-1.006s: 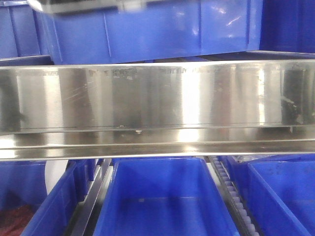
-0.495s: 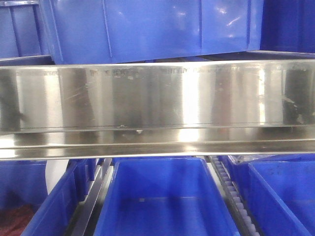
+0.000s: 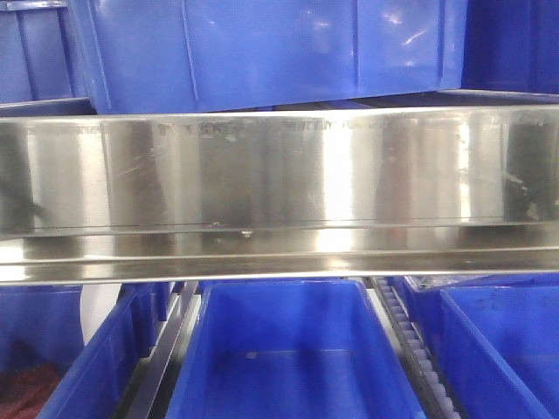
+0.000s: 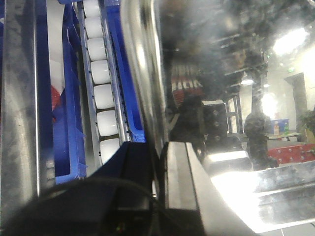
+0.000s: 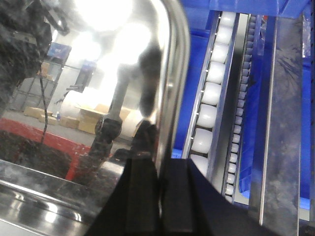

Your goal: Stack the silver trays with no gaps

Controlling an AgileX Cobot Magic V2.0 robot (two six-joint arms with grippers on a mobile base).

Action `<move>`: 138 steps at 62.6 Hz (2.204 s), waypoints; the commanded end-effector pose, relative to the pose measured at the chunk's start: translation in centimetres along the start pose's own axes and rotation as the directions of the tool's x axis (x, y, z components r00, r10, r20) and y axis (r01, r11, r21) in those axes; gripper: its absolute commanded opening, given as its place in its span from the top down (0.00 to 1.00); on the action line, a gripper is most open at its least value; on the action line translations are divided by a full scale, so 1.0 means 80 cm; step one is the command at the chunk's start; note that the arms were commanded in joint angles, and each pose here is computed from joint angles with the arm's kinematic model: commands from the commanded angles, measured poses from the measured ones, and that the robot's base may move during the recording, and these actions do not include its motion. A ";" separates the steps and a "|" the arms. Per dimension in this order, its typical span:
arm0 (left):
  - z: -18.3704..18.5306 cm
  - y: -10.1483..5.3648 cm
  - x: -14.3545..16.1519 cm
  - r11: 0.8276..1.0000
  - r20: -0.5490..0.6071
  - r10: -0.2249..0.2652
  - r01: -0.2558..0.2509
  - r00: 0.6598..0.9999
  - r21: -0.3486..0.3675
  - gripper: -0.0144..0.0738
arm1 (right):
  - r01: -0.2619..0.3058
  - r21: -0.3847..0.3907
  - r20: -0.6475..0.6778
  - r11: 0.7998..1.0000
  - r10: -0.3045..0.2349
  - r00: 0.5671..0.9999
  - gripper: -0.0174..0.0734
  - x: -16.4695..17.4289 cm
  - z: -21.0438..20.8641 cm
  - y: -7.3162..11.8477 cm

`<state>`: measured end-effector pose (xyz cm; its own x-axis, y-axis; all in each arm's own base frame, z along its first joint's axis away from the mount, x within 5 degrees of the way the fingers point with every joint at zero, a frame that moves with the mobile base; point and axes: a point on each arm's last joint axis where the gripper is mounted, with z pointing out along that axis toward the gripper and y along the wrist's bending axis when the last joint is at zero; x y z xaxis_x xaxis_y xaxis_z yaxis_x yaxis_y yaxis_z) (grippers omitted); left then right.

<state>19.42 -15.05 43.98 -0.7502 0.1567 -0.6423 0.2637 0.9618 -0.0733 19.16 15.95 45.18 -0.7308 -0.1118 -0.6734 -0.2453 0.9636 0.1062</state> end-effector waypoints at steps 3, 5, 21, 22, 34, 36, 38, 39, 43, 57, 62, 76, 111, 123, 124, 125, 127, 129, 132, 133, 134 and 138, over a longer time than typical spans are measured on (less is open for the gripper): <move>-0.023 0.003 -0.004 1.000 0.064 0.018 -0.019 0.998 0.010 0.89 | 0.005 0.024 0.059 1.000 -0.007 0.998 0.78 -0.005 -0.026 -0.012; -0.023 0.003 -0.004 1.000 0.064 0.018 -0.019 0.998 0.010 0.89 | 0.005 0.024 0.059 1.000 -0.007 0.998 0.78 -0.005 -0.026 -0.012; -0.023 0.003 -0.004 1.000 0.064 0.018 -0.019 0.998 0.010 0.89 | 0.005 0.024 0.059 1.000 -0.007 0.998 0.78 -0.005 -0.026 -0.012; -0.023 0.003 -0.004 1.000 0.064 0.018 -0.019 0.998 0.010 0.89 | 0.005 0.024 0.059 1.000 -0.007 0.998 0.78 -0.005 -0.026 -0.012; -0.023 0.003 -0.004 1.000 0.064 0.018 -0.019 0.998 0.010 0.89 | 0.005 0.024 0.059 1.000 -0.007 0.998 0.78 -0.005 -0.026 -0.012; -0.023 0.003 -0.004 1.000 0.064 0.018 -0.019 0.998 0.010 0.89 | 0.005 0.024 0.059 1.000 -0.007 0.998 0.78 -0.005 -0.026 -0.012; -0.023 0.003 -0.004 1.000 0.064 0.018 -0.019 0.998 0.010 0.89 | 0.005 0.024 0.059 1.000 -0.007 0.998 0.78 -0.005 -0.026 -0.012; -0.023 0.003 -0.004 1.000 0.064 0.018 -0.019 0.998 0.010 0.89 | 0.005 0.024 0.059 1.000 -0.007 0.998 0.78 -0.005 -0.026 -0.012; -0.023 0.003 -0.004 1.000 0.064 0.018 -0.019 0.998 0.010 0.89 | 0.005 0.024 0.059 1.000 -0.007 0.998 0.78 -0.005 -0.026 -0.012; -0.023 0.003 -0.004 1.000 0.064 0.018 -0.019 0.998 0.010 0.89 | 0.005 0.024 0.059 1.000 -0.007 0.998 0.78 -0.005 -0.026 -0.012; -0.023 0.003 -0.004 1.000 0.064 0.018 -0.019 0.998 0.010 0.89 | 0.005 0.024 0.059 1.000 -0.007 0.998 0.78 -0.005 -0.026 -0.012; -0.023 0.003 -0.004 1.000 0.064 0.018 -0.019 0.998 0.010 0.89 | 0.005 0.024 0.059 1.000 -0.007 0.998 0.78 -0.005 -0.026 -0.012; -0.023 0.003 -0.004 1.000 0.064 0.018 -0.019 0.998 0.010 0.89 | 0.006 0.025 0.057 1.000 -0.008 0.998 0.78 -0.005 -0.025 -0.011; -0.023 0.003 -0.004 1.000 0.064 0.018 -0.019 0.998 0.010 0.89 | 0.006 0.025 0.057 1.000 -0.008 0.998 0.78 -0.005 -0.025 -0.011; -0.023 0.003 -0.004 1.000 0.064 0.018 -0.019 0.998 0.010 0.89 | 0.006 0.025 0.057 1.000 -0.008 0.998 0.78 -0.005 -0.025 -0.011; -0.023 0.003 -0.004 1.000 0.064 0.018 -0.019 0.998 0.010 0.89 | 0.006 0.025 0.057 1.000 -0.008 0.998 0.78 -0.005 -0.025 -0.011; -0.023 0.003 -0.004 1.000 0.064 0.018 -0.019 0.998 0.010 0.89 | 0.006 0.025 0.057 1.000 -0.008 0.998 0.78 -0.005 -0.025 -0.011; -0.023 0.003 -0.004 1.000 0.064 0.018 -0.019 0.998 0.010 0.89 | 0.006 0.025 0.057 1.000 -0.008 0.998 0.78 -0.005 -0.025 -0.011; -0.023 0.003 -0.004 1.000 0.064 0.018 -0.019 0.998 0.010 0.89 | 0.006 0.025 0.057 1.000 -0.008 0.998 0.78 -0.005 -0.025 -0.011; -0.023 0.003 -0.004 1.000 0.064 0.018 -0.019 0.998 0.010 0.89 | 0.006 0.025 0.057 1.000 -0.008 0.998 0.78 -0.005 -0.025 -0.011; -0.023 0.003 -0.004 1.000 0.064 0.018 -0.019 0.998 0.010 0.89 | 0.006 0.025 0.057 1.000 -0.008 0.998 0.78 -0.005 -0.025 -0.011; -0.023 0.003 -0.004 1.000 0.064 0.018 -0.019 0.998 0.010 0.89 | 0.006 0.025 0.057 1.000 -0.008 0.998 0.78 -0.005 -0.025 -0.011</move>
<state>19.42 -15.05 43.98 -0.7502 0.1567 -0.6423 0.2637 0.9618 -0.0733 19.17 15.94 45.19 -0.7301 -0.1121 -0.6740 -0.2449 0.9638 0.1050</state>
